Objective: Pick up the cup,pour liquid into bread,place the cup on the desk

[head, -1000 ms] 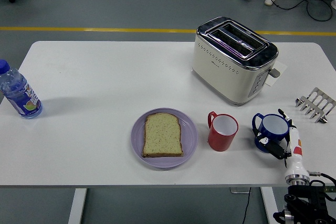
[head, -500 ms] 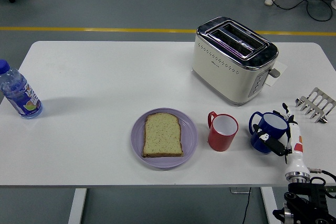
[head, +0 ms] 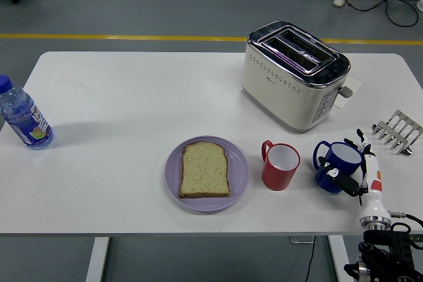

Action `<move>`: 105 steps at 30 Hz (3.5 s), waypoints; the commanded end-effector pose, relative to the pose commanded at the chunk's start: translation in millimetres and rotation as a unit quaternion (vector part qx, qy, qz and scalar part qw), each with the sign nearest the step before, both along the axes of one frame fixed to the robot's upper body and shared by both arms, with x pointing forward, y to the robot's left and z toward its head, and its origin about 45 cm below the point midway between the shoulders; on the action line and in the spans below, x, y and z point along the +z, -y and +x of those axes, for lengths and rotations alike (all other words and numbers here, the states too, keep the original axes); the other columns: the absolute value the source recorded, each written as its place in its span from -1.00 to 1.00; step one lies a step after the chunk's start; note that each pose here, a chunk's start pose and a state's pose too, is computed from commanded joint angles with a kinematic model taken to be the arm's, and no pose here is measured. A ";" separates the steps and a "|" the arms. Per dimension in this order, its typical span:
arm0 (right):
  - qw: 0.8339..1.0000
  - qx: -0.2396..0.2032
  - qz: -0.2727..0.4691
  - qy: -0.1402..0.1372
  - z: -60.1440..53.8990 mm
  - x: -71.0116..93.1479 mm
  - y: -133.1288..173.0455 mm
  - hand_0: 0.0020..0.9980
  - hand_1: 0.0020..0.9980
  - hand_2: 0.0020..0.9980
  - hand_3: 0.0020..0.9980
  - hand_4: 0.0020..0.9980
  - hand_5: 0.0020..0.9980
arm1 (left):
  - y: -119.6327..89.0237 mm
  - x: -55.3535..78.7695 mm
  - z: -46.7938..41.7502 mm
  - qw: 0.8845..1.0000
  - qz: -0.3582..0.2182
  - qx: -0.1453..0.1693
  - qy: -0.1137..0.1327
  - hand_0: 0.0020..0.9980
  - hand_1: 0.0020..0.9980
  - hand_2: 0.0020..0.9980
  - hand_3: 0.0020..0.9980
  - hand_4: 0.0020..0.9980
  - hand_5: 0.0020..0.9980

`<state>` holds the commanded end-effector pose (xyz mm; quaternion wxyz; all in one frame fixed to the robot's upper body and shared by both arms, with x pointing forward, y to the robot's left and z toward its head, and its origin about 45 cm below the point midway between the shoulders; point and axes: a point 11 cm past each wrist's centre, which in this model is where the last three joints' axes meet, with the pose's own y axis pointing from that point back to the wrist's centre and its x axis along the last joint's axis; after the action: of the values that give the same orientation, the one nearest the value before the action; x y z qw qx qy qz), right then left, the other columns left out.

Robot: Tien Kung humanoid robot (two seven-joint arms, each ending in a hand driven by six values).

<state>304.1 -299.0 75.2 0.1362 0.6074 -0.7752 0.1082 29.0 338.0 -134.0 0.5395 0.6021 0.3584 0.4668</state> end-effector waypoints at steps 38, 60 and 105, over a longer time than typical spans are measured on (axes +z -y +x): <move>0.992 -0.004 0.036 0.125 2.2 73.1 -4.4 0.69 0.27 0.62 1.00 0.83 -0.79 | 2.1 -0.8 -5.9 1.000 -0.002 -0.005 -0.006 0.28 0.30 0.32 0.12 -0.35 0.67; 0.951 -0.035 0.234 0.201 8.6 143.0 17.7 0.57 0.26 0.55 0.76 0.57 -0.80 | -0.1 0.3 2.6 1.000 0.000 -0.003 0.002 0.27 0.29 0.32 0.12 -0.35 0.67; 0.845 -0.024 0.500 0.189 8.1 142.9 54.9 0.38 0.30 0.42 0.33 0.33 -0.35 | 3.1 -0.7 -2.0 1.000 -0.002 -0.013 -0.003 0.27 0.29 0.31 0.11 -0.35 0.68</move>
<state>312.2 -353.9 218.1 -0.3330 0.5420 -0.7492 -0.1846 27.0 335.0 -134.7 0.5455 0.6068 0.3534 0.4575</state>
